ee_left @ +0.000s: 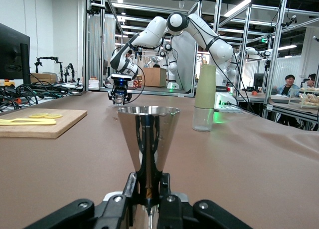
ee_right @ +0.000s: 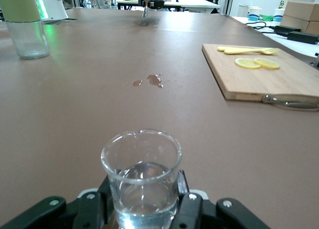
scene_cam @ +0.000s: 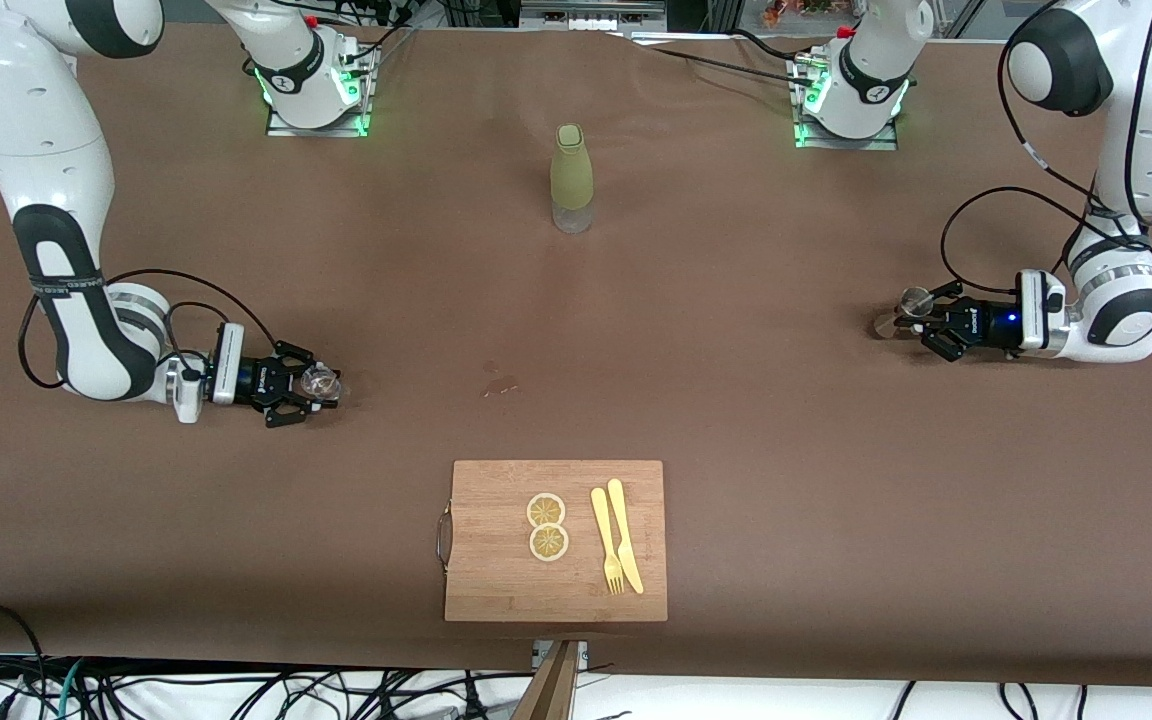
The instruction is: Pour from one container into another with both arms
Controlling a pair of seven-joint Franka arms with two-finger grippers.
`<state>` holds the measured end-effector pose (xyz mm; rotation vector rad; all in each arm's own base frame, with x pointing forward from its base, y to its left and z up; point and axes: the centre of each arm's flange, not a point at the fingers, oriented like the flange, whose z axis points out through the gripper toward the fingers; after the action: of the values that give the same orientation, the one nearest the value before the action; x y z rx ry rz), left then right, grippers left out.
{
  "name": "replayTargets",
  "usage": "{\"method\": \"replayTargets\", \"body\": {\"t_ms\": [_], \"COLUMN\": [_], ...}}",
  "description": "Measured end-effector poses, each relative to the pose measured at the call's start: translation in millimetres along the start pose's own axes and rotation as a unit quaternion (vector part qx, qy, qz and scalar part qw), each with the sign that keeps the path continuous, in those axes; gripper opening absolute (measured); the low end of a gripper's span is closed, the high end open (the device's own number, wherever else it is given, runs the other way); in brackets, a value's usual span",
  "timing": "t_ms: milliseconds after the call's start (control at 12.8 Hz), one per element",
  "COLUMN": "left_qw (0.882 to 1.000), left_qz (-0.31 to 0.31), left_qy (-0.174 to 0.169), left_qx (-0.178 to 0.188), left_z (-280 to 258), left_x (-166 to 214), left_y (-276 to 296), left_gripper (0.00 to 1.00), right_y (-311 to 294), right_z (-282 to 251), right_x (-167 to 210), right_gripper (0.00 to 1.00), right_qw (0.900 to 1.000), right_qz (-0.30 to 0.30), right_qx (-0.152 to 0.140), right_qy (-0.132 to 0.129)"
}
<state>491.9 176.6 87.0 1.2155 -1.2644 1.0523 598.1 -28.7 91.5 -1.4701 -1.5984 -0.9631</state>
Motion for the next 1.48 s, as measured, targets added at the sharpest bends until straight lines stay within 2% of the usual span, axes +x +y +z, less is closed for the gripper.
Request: {"method": "replayTargets", "body": {"t_ms": [312,390,546,702,780,1014,1169,1325,1403,1481], "left_qw": [1.0,1.0,1.0,1.0,1.0,1.0,1.0,1.0,0.999,0.998], "left_qz": [-0.003,-0.005,-0.008,-0.008,-0.008,-0.009,-0.01,-0.019,-0.026,-0.035], "left_qy": [0.005,0.006,0.005,0.005,0.007,0.006,0.005,-0.007,-0.022,-0.039], "left_qx": [-0.005,-0.006,-0.009,-0.012,-0.013,-0.014,-0.015,-0.017,-0.027,-0.038], "left_z": [1.8,2.4,2.4,2.3,2.1,2.0,1.4,-7.8,-17.1,-26.2], "left_x": [-17.6,-21.8,-30.4,-35.6,-36.2,-41.3,-43.5,-40.6,-35.7,-29.7], "left_y": [1.4,2.6,2.0,0.4,0.1,0.0,-0.2,-3.1,-6.1,-10.4], "left_gripper": [0.2,0.2,0.2,0.2,0.2,0.48,0.7,0.95,1.0,1.0], "right_y": [-2.8,-3.3,-4.7,-5.0,-4.4,0.0,3.6,8.6,11.2,12.6], "right_z": [-4.2,-5.4,-11.1,-19.2,-25.9,-57.0,-84.6,-111.0,-124.2,-137.4], "right_x": [-11.2,-12.5,-16.4,-19.5,-20.5,-9.4,12.3,46.1,63.3,80.1], "right_gripper": [0.5,0.56,0.8,0.99,1.0,1.0,1.0,1.0,1.0,1.0], "right_qw": [1.0,1.0,1.0,1.0,0.999,0.998,0.994,0.986,0.98,0.971], "right_qz": [0.005,0.006,0.009,0.017,0.026,0.053,0.079,0.119,0.139,0.163], "right_qx": [-0.005,-0.006,-0.008,-0.013,-0.016,-0.017,-0.003,0.007,0.01,0.012], "right_qy": [0.003,0.002,-0.002,-0.008,-0.013,-0.04,-0.076,-0.118,-0.143,-0.172]}}
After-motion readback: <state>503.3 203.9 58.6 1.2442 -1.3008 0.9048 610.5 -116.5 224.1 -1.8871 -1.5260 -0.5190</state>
